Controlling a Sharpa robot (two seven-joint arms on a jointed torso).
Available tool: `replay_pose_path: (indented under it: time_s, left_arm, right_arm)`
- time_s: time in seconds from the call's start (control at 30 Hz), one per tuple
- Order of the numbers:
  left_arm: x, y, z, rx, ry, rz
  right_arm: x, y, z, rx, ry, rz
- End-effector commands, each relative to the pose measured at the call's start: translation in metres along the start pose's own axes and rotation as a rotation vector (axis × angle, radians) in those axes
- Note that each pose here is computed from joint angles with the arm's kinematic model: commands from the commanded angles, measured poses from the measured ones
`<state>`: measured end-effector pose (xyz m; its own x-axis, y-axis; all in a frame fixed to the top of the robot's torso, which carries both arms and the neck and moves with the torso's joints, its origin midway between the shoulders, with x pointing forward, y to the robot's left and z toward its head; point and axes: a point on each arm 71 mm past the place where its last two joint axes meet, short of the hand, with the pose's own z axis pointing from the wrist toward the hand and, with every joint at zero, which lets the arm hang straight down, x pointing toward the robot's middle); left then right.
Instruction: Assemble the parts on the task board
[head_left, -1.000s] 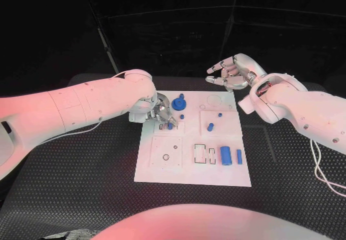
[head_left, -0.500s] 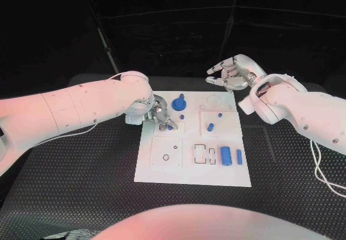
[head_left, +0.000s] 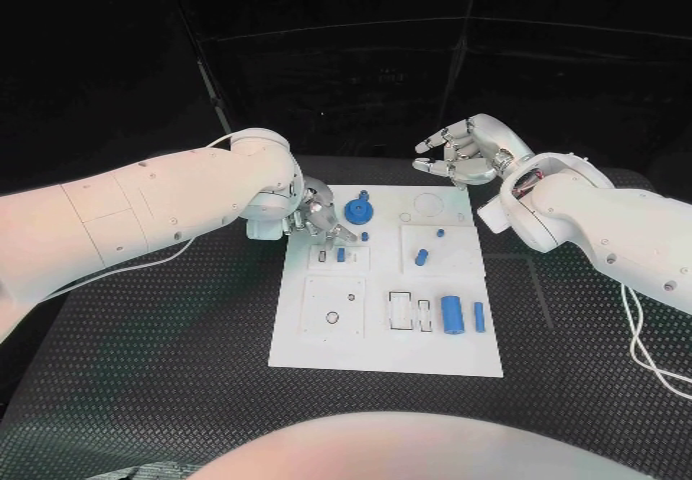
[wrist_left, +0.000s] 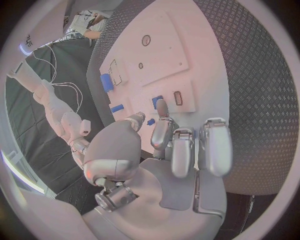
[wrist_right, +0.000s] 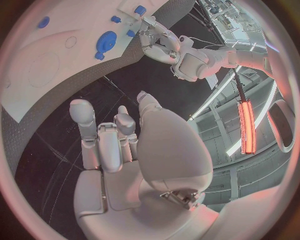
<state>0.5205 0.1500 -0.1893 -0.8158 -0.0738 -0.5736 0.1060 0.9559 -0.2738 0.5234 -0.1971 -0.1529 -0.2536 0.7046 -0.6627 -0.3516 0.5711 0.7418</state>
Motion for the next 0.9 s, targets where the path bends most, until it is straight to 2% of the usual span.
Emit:
replay_pose_path:
  time_s: [0.03, 0.2, 0.37, 0.47, 0.5, 0.53, 0.57, 0.73, 0.77, 0.9]
  left_arm:
    - [-0.0025, -0.0011, -0.0030, 0.009, -0.006, -0.015]
    - [-0.0106, 0.0036, -0.0101, 0.019, -0.032, -0.047]
    - [-0.0276, 0.0173, -0.0184, 0.010, -0.099, -0.095]
    - [-0.0284, 0.0178, -0.0186, 0.009, -0.103, -0.098]
    - [-0.0320, 0.0197, -0.0189, 0.006, -0.126, -0.104]
    - [-0.0412, 0.0247, -0.0191, -0.008, -0.188, -0.112]
    - [-0.0454, 0.0272, -0.0191, -0.015, -0.215, -0.114]
    - [-0.0454, 0.0272, -0.0191, -0.015, -0.215, -0.114]
    - [-0.0571, 0.0345, -0.0161, -0.048, -0.276, -0.103]
    - [-0.0582, 0.0362, -0.0125, -0.063, -0.272, -0.094]
  right_arm:
    - [0.000, 0.002, 0.000, -0.010, 0.002, 0.000]
    - [0.000, 0.001, 0.000, -0.009, 0.002, -0.001]
    - [-0.001, 0.000, 0.000, -0.007, 0.000, -0.002]
    - [-0.001, 0.000, 0.000, -0.007, 0.000, -0.002]
    - [-0.001, 0.000, 0.000, -0.007, 0.000, -0.002]
    - [-0.001, 0.000, 0.000, -0.008, 0.000, -0.001]
    - [-0.001, 0.001, 0.000, -0.008, 0.001, -0.001]
    - [-0.001, 0.001, 0.000, -0.008, 0.001, -0.001]
    - [0.000, 0.001, 0.000, -0.010, 0.002, 0.000]
    - [0.000, 0.002, 0.000, -0.011, 0.003, 0.000]
